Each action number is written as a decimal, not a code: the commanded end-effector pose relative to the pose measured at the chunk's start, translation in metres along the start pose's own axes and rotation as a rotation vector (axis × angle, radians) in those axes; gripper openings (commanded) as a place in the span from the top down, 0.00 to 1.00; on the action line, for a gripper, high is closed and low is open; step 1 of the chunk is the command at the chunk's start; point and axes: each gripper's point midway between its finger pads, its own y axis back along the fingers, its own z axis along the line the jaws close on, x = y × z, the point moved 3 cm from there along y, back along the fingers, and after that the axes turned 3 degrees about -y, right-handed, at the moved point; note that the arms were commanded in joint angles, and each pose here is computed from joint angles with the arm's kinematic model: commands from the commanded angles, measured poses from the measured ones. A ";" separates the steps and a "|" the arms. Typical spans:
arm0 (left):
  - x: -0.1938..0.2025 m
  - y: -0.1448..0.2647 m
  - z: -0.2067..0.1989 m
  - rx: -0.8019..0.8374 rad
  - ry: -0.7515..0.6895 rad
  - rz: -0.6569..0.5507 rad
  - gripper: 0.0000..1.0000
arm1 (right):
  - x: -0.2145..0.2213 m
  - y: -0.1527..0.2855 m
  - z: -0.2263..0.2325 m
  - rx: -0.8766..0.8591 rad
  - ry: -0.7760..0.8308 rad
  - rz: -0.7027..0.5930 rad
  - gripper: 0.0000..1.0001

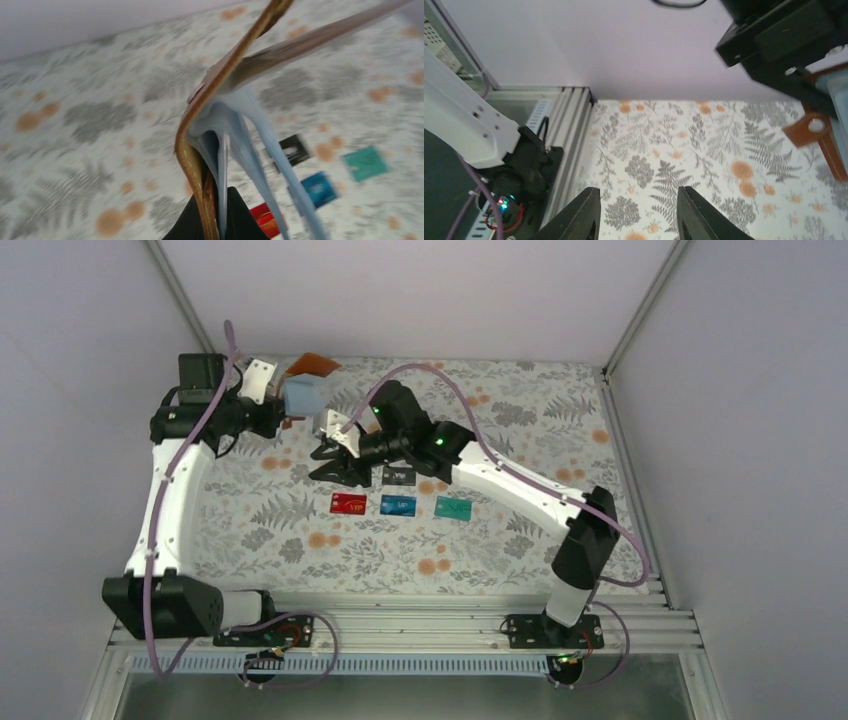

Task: Take the credit cards out of the card holder

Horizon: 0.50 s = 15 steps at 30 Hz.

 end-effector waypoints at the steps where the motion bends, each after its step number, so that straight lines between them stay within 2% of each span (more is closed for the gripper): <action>1: 0.036 -0.017 0.079 -0.436 0.012 0.263 0.98 | -0.002 -0.008 -0.012 0.065 -0.018 -0.028 0.59; 3: 0.056 -0.011 0.111 -0.718 -0.106 0.424 0.98 | 0.003 -0.011 -0.014 0.067 -0.039 -0.030 0.58; 4: 0.057 -0.007 0.115 -0.766 -0.137 0.439 0.98 | 0.007 -0.014 -0.015 0.066 -0.048 -0.032 0.58; 8: 0.048 -0.016 0.093 -0.570 -0.101 0.419 0.98 | 0.016 -0.026 -0.005 -0.046 -0.087 -0.077 0.59; 12: 0.062 -0.029 0.100 -0.577 -0.102 0.546 0.98 | 0.014 -0.035 -0.004 -0.066 -0.089 -0.131 0.59; 15: 0.063 -0.036 0.088 -0.491 -0.089 0.558 0.98 | 0.014 -0.047 -0.004 -0.051 -0.089 -0.160 0.60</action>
